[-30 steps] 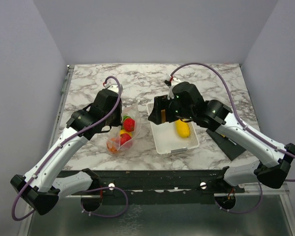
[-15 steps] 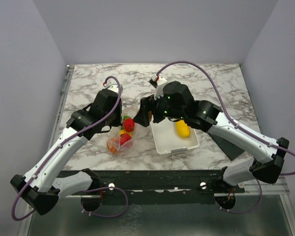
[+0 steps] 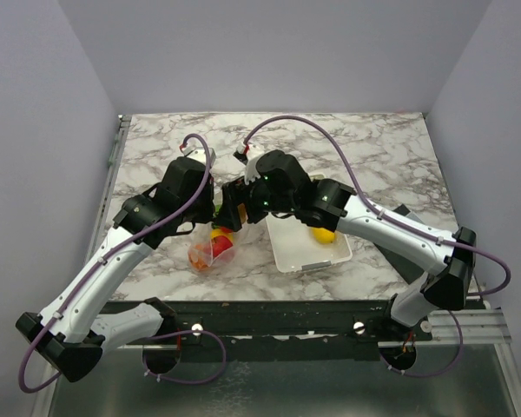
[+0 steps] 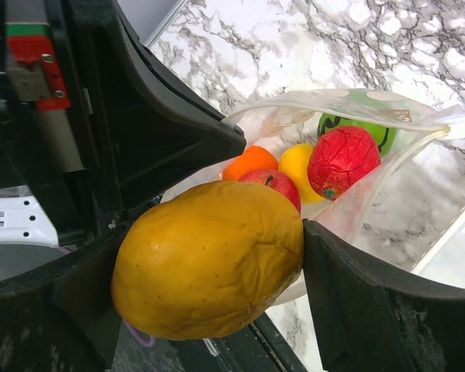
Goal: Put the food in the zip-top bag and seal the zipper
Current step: Place the fake fruit in the zipper food storage bag.
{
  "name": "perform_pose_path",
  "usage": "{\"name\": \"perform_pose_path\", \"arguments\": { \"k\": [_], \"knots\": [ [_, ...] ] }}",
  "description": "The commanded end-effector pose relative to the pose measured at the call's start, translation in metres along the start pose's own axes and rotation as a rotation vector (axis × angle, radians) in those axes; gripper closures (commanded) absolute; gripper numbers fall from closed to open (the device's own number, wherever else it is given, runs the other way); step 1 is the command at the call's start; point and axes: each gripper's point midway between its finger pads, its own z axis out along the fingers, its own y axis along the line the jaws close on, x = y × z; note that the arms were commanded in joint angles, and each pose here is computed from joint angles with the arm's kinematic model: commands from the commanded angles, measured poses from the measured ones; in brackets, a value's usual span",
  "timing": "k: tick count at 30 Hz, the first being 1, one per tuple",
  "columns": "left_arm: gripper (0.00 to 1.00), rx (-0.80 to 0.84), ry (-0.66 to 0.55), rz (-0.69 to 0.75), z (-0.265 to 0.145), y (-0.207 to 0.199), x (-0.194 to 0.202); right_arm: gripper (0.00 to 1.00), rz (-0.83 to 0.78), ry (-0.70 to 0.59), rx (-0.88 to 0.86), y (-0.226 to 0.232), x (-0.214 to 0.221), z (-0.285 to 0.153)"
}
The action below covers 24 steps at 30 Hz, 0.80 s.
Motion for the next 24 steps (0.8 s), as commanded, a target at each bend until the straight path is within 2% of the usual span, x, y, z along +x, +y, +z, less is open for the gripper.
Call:
{"name": "perform_pose_path", "arguments": {
  "k": [1,4,9,15,19,24],
  "knots": [
    [1.00,0.025,-0.021,-0.011,-0.011,-0.004,-0.006,0.66,-0.021,-0.013,-0.023,0.008,-0.004,0.010],
    [1.00,0.026,-0.017,-0.009,-0.010,-0.004,-0.005,0.62,-0.010,0.009,-0.008,0.003,0.006,0.018],
    [1.00,0.026,-0.017,-0.008,-0.010,-0.003,-0.004,0.40,-0.009,0.024,0.017,-0.001,0.015,0.023],
    [1.00,0.024,-0.012,-0.008,-0.009,-0.003,-0.003,0.25,-0.007,0.056,0.055,-0.008,0.022,0.026],
    [1.00,0.023,-0.011,-0.010,-0.008,-0.004,-0.004,0.16,-0.009,0.047,0.052,-0.007,0.019,0.024],
    [1.00,0.021,-0.011,-0.010,-0.008,-0.004,-0.004,0.10,-0.011,0.034,0.053,-0.004,0.011,0.018]
  ]
}}
